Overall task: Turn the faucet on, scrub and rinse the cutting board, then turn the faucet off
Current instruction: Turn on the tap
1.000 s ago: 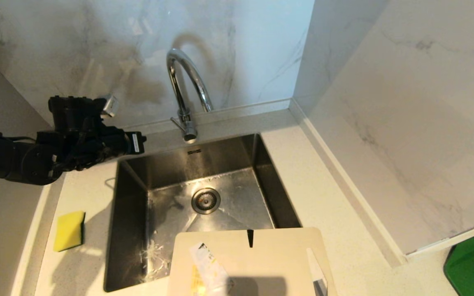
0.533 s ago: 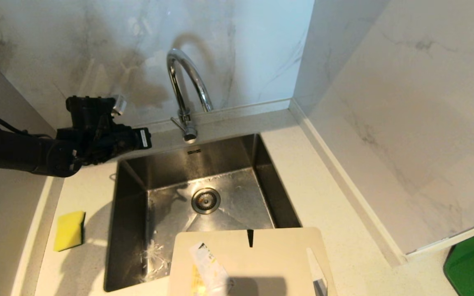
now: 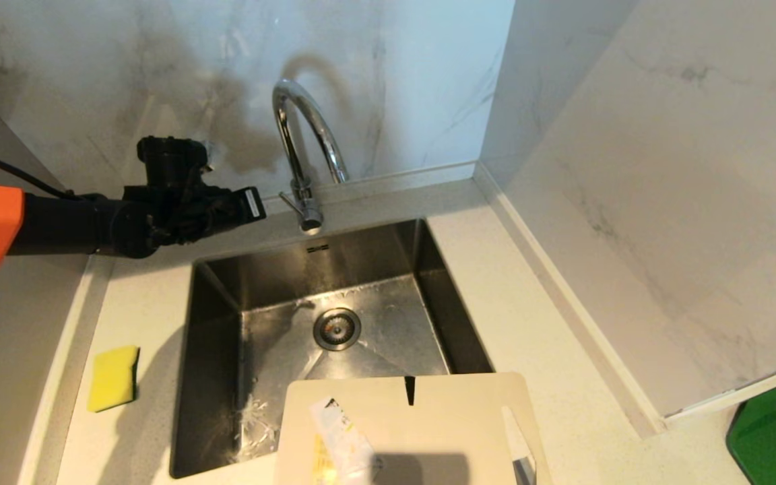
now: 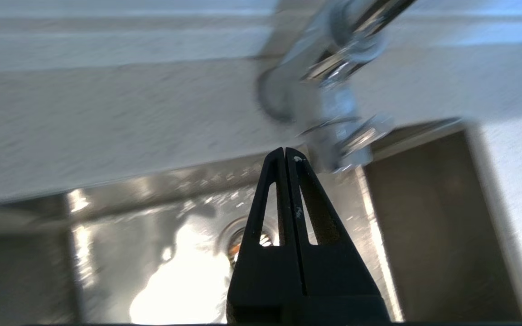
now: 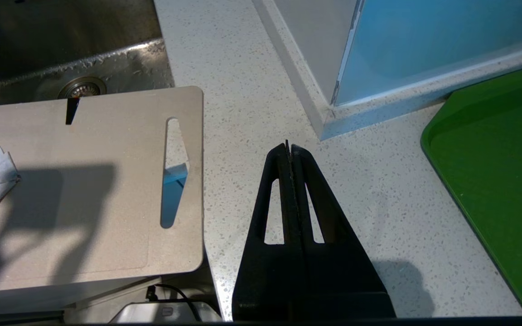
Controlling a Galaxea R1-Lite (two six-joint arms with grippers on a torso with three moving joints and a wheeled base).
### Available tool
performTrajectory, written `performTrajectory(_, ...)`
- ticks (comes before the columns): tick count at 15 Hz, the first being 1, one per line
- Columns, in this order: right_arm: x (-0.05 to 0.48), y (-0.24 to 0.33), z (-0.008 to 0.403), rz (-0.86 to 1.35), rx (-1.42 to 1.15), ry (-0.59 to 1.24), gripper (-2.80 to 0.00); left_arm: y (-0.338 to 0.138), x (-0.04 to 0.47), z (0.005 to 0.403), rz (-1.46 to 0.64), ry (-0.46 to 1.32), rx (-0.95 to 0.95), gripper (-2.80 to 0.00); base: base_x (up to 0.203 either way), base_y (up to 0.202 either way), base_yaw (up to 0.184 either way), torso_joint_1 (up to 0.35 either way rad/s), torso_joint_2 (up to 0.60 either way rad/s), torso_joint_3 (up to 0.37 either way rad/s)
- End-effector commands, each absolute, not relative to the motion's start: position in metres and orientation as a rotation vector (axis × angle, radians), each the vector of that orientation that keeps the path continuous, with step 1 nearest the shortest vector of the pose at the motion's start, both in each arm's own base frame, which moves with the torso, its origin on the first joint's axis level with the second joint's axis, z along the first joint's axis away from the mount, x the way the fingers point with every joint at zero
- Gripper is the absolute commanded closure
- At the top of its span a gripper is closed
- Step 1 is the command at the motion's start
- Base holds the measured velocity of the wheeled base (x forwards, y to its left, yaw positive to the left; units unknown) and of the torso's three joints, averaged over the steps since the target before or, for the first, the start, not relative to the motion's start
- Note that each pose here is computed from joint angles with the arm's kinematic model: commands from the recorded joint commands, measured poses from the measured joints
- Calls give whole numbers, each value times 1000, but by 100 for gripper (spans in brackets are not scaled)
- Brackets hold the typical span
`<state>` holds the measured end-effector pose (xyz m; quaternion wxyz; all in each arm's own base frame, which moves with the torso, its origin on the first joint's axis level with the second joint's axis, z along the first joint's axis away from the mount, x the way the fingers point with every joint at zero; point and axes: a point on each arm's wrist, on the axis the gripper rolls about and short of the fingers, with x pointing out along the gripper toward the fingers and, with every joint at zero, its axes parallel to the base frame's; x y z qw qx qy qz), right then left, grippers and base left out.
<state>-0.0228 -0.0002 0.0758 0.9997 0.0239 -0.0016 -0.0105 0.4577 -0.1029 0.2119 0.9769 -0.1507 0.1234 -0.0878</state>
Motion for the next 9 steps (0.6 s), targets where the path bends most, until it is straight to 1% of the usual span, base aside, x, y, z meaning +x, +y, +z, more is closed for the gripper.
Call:
performTrajectory(1,-23,0,75,-21,48,-2,0,-110,468,207,-185,236,-337,0,0,0,0,0,0,0)
performTrajectory(4,-23,0,75,-21,48,-4,0,-113,473,210,-188,214,-392,0,0,0,0,0,0,0)
performTrajectory(6,-23,0,75,-21,48,-4,0,-113,475,206,-184,220,-396,0,0,0,0,0,0,0)
performTrajectory(9,-23,0,75,-21,48,-3,0,-119,480,208,-141,176,-397,0,0,0,0,0,0,0)
